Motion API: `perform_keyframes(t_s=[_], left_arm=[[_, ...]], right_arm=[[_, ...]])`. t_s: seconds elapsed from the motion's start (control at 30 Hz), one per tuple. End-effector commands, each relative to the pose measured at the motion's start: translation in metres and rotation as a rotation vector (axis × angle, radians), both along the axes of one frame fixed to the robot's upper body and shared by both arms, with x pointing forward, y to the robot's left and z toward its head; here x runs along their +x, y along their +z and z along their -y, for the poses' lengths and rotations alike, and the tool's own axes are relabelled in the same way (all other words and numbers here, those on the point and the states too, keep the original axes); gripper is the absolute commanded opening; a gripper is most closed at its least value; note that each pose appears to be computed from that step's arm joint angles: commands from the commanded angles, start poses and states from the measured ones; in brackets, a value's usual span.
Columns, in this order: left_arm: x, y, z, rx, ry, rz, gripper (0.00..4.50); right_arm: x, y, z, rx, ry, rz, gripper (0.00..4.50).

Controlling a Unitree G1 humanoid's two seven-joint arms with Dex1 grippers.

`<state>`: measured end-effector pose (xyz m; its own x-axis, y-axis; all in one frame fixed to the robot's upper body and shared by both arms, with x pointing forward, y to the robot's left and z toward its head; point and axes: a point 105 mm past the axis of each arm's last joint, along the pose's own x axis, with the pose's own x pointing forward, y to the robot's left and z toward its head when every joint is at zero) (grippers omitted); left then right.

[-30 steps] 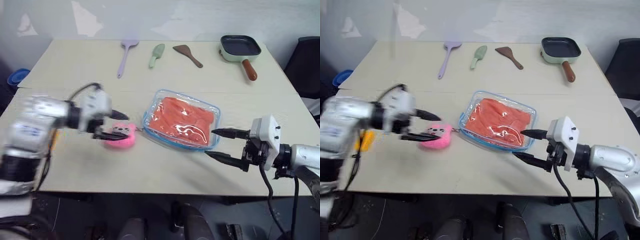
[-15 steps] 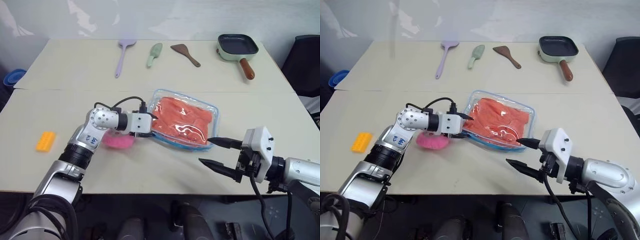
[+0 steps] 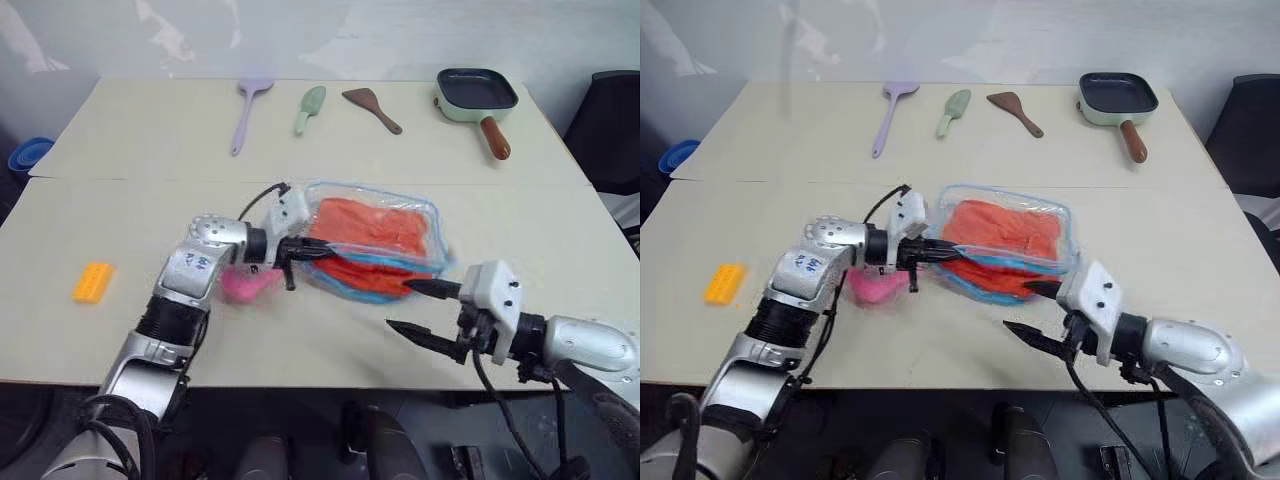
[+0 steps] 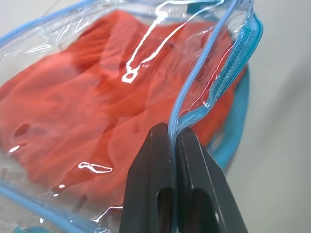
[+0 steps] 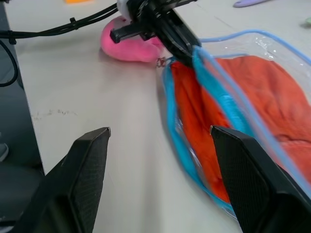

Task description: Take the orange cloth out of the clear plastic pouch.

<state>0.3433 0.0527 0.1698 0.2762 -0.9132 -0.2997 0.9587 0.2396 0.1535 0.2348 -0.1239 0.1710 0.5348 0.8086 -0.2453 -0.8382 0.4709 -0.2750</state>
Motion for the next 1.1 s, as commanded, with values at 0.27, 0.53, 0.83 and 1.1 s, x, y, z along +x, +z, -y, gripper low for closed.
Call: perform_keyframes(t_s=[0.27, 0.53, 0.83, 1.1], left_arm=[[-0.014, 0.004, 0.010, 0.014, 0.001, 0.098, 0.00], [-0.016, 0.001, 0.009, 0.030, 0.005, 0.137, 0.00], [-0.029, -0.018, 0.002, 0.197, -0.127, 0.309, 0.00], [-0.030, -0.008, -0.006, 0.229, -0.174, 0.396, 2.41]], right_arm=[[0.061, -0.013, -0.003, -0.159, -0.122, 0.194, 3.18], [0.063, -0.017, -0.004, -0.192, -0.100, 0.218, 4.49], [0.058, -0.019, -0.004, -0.200, -0.095, 0.221, 4.49], [0.047, -0.018, -0.006, -0.196, -0.048, 0.213, 4.50]])
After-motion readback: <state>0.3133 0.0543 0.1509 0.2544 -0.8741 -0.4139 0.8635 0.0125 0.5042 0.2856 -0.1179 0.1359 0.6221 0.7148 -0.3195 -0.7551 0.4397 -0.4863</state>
